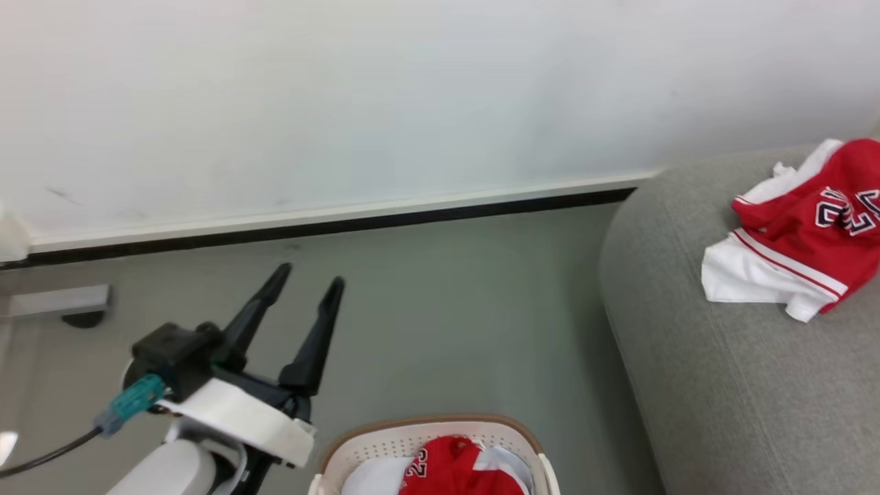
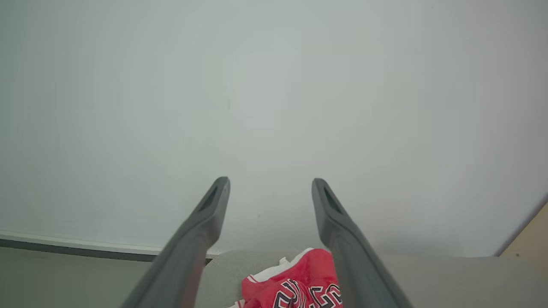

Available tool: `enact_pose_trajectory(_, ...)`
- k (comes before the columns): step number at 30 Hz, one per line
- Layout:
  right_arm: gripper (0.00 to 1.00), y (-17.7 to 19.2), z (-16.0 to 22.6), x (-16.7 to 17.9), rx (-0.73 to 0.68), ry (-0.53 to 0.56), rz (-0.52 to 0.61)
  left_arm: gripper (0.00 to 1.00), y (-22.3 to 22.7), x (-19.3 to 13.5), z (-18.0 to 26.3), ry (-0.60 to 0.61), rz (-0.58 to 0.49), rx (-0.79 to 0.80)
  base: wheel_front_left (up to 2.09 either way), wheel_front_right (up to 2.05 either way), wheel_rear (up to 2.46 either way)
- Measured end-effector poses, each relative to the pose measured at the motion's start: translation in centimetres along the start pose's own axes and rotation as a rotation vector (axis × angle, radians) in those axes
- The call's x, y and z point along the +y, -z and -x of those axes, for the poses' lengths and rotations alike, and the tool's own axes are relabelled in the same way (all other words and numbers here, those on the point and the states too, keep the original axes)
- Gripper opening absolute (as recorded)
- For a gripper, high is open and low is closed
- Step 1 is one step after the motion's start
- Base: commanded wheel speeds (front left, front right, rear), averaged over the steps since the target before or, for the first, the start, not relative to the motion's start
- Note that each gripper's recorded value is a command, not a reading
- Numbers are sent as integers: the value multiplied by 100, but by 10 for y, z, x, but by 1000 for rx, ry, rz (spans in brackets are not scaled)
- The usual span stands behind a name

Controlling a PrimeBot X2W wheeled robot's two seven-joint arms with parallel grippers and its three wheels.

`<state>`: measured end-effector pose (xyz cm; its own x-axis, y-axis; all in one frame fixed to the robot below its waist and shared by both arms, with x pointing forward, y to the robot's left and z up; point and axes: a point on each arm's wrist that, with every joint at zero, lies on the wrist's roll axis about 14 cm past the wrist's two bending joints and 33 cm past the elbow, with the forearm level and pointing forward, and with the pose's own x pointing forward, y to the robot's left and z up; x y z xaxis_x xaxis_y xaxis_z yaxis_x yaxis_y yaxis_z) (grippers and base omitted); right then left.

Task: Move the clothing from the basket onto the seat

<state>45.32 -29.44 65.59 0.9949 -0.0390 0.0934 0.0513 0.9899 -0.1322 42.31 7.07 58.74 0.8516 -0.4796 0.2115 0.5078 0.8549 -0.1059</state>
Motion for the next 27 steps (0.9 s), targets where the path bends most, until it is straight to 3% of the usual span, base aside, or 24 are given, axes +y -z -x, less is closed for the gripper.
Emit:
enact_pose_trajectory(8,100,2,22,74,-65,-160,-108,100,-18,43,38,-197,-16,-39,0,0,0)
enact_pose_trajectory(15,100,23,60,107,-121,-166,-205,100,-15,67,75,-352,13,-56,0,0,0)
enact_pose_trajectory(23,100,52,96,140,-162,-199,-282,100,0,77,95,-415,9,-48,0,0,0)
enact_pose_trajectory(27,100,76,105,149,-106,-192,-313,100,14,75,102,-421,23,-21,0,0,0)
